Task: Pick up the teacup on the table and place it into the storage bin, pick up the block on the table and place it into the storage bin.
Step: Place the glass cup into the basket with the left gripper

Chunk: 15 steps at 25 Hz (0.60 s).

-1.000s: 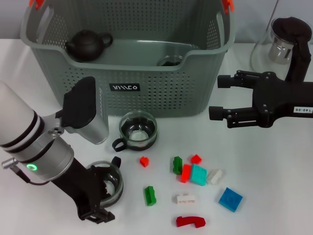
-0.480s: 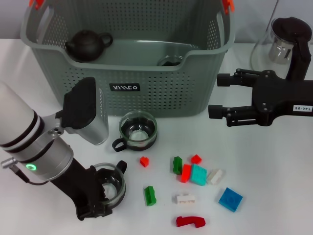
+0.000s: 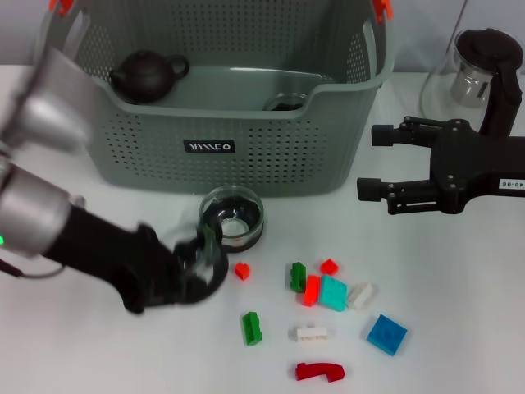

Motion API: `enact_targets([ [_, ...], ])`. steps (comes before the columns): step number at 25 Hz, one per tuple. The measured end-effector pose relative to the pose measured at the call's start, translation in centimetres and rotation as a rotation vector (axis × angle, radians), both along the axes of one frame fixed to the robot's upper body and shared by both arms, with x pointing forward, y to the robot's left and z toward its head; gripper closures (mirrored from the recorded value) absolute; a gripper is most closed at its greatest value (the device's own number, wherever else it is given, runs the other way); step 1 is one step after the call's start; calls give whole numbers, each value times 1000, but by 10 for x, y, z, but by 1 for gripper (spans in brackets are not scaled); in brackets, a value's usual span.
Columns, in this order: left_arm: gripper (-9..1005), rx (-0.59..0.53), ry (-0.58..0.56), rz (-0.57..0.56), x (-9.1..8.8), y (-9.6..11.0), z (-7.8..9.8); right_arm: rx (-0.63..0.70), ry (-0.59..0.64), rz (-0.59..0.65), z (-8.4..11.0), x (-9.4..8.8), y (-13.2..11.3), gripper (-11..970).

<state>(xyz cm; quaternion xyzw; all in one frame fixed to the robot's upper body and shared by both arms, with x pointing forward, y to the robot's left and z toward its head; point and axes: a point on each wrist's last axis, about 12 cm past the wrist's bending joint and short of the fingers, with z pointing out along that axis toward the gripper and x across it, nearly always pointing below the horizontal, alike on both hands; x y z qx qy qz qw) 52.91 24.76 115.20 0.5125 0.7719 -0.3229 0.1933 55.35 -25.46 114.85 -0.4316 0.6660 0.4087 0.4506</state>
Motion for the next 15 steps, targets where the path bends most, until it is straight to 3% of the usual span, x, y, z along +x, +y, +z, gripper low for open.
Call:
enact_targets([
  [4,940,-185,-61,84,-2,25,27,8,-1,-7,1,1,-3,13],
  [5,940,-185,-61,84,-2,25,27,8,-2,-6,1,1,-4,13],
  [9,941,-318,-141,182,1,46,54,5,3,-9,1,1,-7,13],
  [13,942,-397,-213,294,20,55,71,-1,11,-7,-1,0,-9,13],
  [15,942,-422,-243,353,37,52,74,-12,16,2,-2,-1,-9,12],
])
